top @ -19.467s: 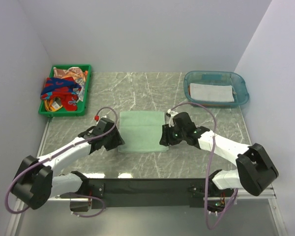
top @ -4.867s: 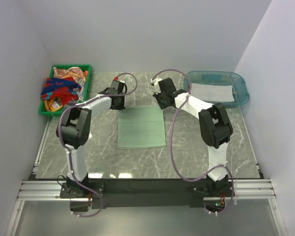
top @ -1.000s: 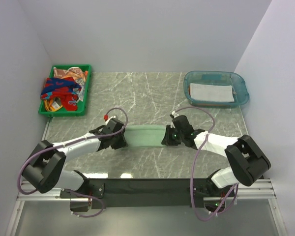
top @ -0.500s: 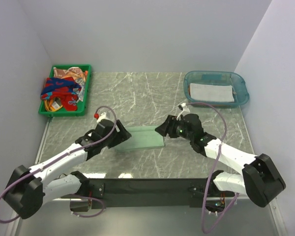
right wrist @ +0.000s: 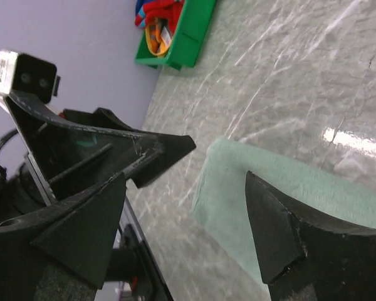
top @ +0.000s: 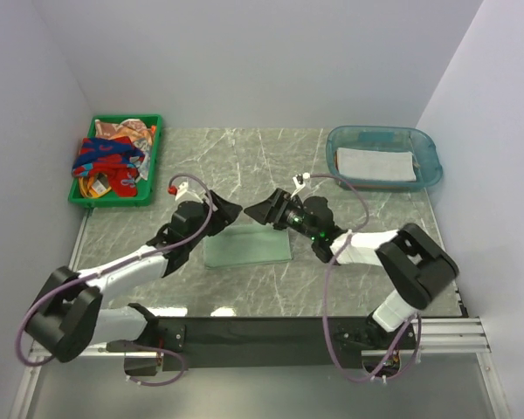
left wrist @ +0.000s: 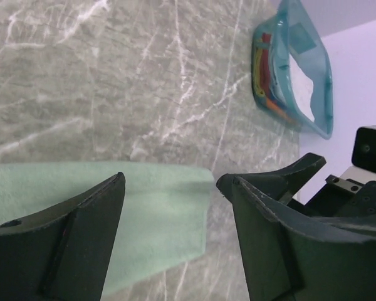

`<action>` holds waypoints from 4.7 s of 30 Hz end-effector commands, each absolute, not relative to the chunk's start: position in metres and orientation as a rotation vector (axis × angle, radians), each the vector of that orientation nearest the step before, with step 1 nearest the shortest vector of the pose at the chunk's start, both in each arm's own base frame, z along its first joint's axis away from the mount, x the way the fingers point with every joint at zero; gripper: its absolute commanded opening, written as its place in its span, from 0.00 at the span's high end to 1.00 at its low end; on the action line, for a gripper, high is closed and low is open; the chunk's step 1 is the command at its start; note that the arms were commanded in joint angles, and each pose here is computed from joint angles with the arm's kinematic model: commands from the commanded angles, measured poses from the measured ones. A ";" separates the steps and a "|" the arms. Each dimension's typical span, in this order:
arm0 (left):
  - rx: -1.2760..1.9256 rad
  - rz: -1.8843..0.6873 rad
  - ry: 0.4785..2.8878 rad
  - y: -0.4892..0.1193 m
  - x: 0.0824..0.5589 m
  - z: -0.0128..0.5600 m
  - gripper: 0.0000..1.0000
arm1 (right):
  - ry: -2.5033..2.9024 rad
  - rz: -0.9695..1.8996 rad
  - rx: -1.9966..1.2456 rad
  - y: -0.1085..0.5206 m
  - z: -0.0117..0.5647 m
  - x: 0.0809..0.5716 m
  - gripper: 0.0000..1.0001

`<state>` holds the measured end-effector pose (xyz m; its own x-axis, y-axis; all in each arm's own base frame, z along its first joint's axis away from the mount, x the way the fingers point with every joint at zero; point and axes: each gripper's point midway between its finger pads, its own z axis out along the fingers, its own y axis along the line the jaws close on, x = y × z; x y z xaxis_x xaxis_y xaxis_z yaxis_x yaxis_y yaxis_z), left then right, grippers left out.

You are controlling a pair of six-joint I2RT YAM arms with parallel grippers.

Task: Fold and stack the towels
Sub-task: Fold the towel, then neatly place the folded towel into the bin

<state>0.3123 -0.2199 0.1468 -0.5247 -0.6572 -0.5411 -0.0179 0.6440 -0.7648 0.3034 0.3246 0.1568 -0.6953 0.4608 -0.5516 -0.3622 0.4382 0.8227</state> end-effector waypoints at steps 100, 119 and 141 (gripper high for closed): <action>-0.987 -0.629 2.066 -0.126 0.230 0.005 0.49 | 1.945 1.252 0.543 0.232 0.040 0.259 0.21; -0.244 -0.347 2.282 -0.265 0.282 0.141 0.12 | 2.190 0.329 0.384 0.102 0.109 0.298 0.06; 0.287 0.079 2.528 -0.392 0.256 0.027 0.37 | 2.200 0.244 0.427 0.064 0.101 0.284 0.03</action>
<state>0.2530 -0.3887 0.0268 -0.8121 0.1902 -0.5517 0.1692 0.9815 0.0893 0.2818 0.0641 0.0985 -0.5841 0.3871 -0.7135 0.2310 0.9219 0.3110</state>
